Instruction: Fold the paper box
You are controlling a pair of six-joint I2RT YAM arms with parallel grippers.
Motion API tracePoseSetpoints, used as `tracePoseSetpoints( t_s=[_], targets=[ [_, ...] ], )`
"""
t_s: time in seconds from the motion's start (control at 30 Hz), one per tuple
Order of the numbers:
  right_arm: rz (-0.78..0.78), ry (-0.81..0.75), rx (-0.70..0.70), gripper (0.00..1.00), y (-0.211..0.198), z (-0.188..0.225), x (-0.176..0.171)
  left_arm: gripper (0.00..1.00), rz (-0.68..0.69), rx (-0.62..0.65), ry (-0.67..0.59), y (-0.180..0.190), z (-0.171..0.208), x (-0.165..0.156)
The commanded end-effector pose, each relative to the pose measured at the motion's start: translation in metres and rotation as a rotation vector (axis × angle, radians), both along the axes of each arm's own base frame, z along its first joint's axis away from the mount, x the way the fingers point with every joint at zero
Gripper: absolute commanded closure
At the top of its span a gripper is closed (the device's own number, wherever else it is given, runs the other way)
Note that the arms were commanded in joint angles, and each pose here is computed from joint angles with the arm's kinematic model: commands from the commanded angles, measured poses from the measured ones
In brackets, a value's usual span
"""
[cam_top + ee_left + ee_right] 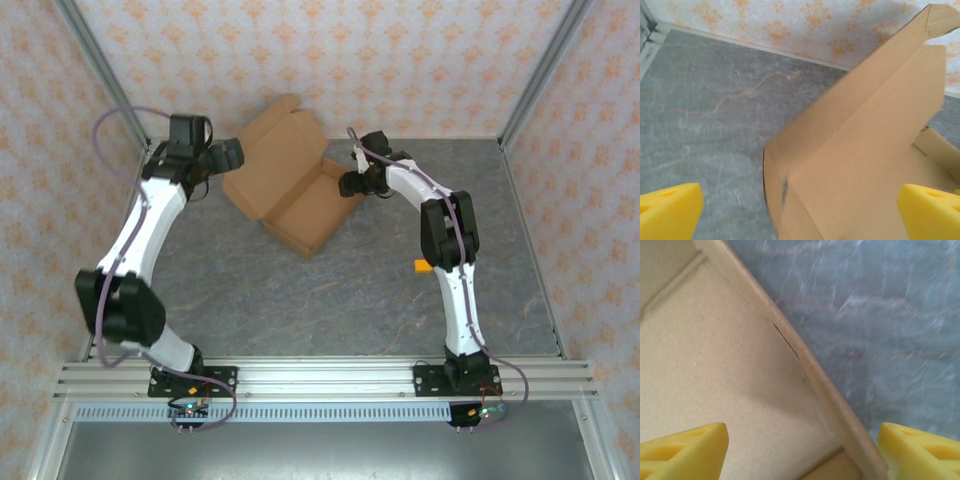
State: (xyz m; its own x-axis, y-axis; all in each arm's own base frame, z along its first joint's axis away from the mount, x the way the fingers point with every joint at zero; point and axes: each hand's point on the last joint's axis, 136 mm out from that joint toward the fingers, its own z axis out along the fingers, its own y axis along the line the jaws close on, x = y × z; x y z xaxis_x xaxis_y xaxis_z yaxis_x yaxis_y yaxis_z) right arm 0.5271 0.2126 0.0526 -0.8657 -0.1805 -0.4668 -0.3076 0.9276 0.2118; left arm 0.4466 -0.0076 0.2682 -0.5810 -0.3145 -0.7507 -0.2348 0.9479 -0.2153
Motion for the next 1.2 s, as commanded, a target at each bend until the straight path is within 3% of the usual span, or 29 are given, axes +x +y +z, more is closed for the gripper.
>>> tracePoseSetpoints(
  t_s=[0.0, 0.13, 0.27, 0.4, 0.6, 0.9, 1.17],
  targets=[
    [0.069, 0.003, 0.080, 0.24, 0.011, 0.036, -0.029, 0.00, 0.047, -0.111, -0.074, -0.007, -0.003, -0.019],
    [0.110, 0.026, 0.156, 0.27, 0.025, 0.043, -0.065, 0.00, 0.075, -0.200, -0.077, -0.014, -0.039, -0.052],
    [0.149, 0.061, 0.207, 0.29, 0.041, 0.047, -0.109, 0.01, 0.095, -0.206, -0.048, -0.015, -0.070, -0.072],
    [-0.099, 0.087, 0.054, 0.19, -0.008, 0.026, -0.130, 0.00, 0.063, -0.196, -0.012, -0.023, -0.086, -0.080],
    [-0.331, 0.044, -0.063, 0.14, -0.071, 0.029, -0.161, 0.01, -0.015, -0.149, 0.026, -0.047, -0.099, -0.081],
    [-0.518, 0.017, -0.231, 0.12, -0.131, 0.050, -0.194, 0.08, 0.094, 0.093, 0.074, -0.012, -0.122, -0.052],
    [-0.674, 0.069, -0.222, 0.07, -0.165, 0.047, -0.213, 0.12, 0.072, 0.045, 0.192, 0.011, -0.155, -0.002]
  ],
)
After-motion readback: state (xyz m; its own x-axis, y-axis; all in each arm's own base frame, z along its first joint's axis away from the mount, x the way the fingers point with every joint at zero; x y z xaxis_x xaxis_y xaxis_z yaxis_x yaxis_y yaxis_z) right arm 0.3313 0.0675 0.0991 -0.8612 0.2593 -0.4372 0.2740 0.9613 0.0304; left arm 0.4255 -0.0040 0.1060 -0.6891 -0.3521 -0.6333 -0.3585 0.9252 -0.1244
